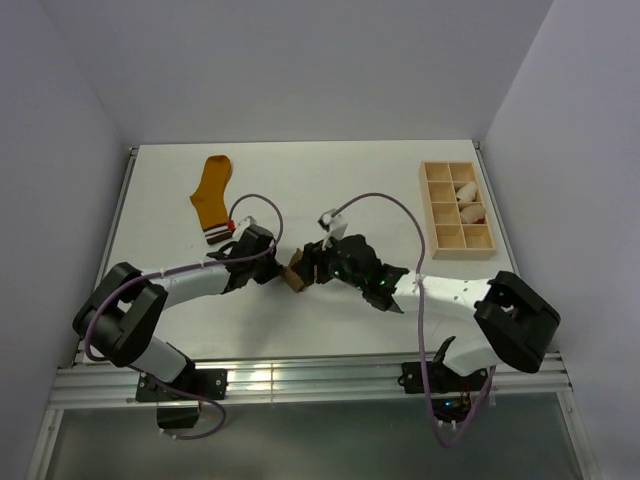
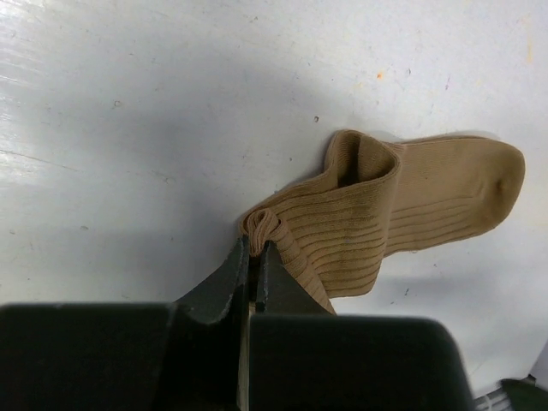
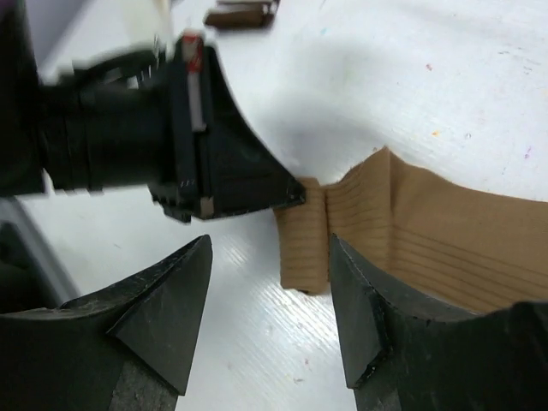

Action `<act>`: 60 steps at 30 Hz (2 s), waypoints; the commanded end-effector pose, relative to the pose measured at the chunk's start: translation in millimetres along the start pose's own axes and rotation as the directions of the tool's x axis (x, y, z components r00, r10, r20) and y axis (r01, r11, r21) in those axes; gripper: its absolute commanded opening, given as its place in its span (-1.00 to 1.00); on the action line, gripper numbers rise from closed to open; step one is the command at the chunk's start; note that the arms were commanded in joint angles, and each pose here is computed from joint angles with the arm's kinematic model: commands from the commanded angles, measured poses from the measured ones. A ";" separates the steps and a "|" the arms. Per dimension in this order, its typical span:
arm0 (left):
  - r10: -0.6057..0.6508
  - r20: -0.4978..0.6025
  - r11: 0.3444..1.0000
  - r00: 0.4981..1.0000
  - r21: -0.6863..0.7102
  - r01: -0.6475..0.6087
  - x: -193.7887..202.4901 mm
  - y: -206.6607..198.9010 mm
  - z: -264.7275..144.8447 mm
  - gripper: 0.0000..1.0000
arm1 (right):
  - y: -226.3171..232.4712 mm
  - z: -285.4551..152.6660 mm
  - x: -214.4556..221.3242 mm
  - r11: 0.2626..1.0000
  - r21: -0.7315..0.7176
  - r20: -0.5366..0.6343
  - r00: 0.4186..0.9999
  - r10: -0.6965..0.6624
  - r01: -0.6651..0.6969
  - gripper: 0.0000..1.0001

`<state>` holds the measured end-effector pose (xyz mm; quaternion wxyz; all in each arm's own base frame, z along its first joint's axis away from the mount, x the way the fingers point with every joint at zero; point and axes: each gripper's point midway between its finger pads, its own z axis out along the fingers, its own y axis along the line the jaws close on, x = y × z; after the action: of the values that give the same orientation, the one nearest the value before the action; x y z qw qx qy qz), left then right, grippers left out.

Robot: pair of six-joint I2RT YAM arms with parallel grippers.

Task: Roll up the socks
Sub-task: Roll the sock at the center of the board.

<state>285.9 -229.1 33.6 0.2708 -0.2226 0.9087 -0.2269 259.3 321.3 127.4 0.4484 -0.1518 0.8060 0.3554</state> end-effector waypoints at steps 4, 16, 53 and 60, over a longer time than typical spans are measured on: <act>0.065 0.004 0.997 0.998 -0.052 -0.065 -3.5 0.6 -6.9 -0.99 | 2.2 11.4 32.3 0.923 0.149 -0.071 0.935 -0.349 0.356 0.30; 0.094 -0.023 0.994 0.995 -0.052 -0.095 -3.1 -5.8 -10.0 -0.99 | 23.4 39.5 60.4 0.785 0.177 -0.100 0.805 -0.585 0.593 0.28; 0.071 -0.037 0.997 0.997 0.006 -0.071 0.7 -14.2 -14.4 -0.59 | -1.3 63.5 140.8 0.791 0.112 -0.326 0.774 -0.543 0.602 -1.00; 0.032 0.001 0.999 0.999 0.025 -0.032 -8.4 -15.1 -22.0 0.02 | -5.6 60.3 134.3 0.864 0.083 -0.302 0.839 -0.454 0.497 -1.00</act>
<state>286.0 -218.4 43.0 0.2686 -0.2075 0.9202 -0.1949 246.1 381.2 25.5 0.4878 -0.3501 0.7923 0.1083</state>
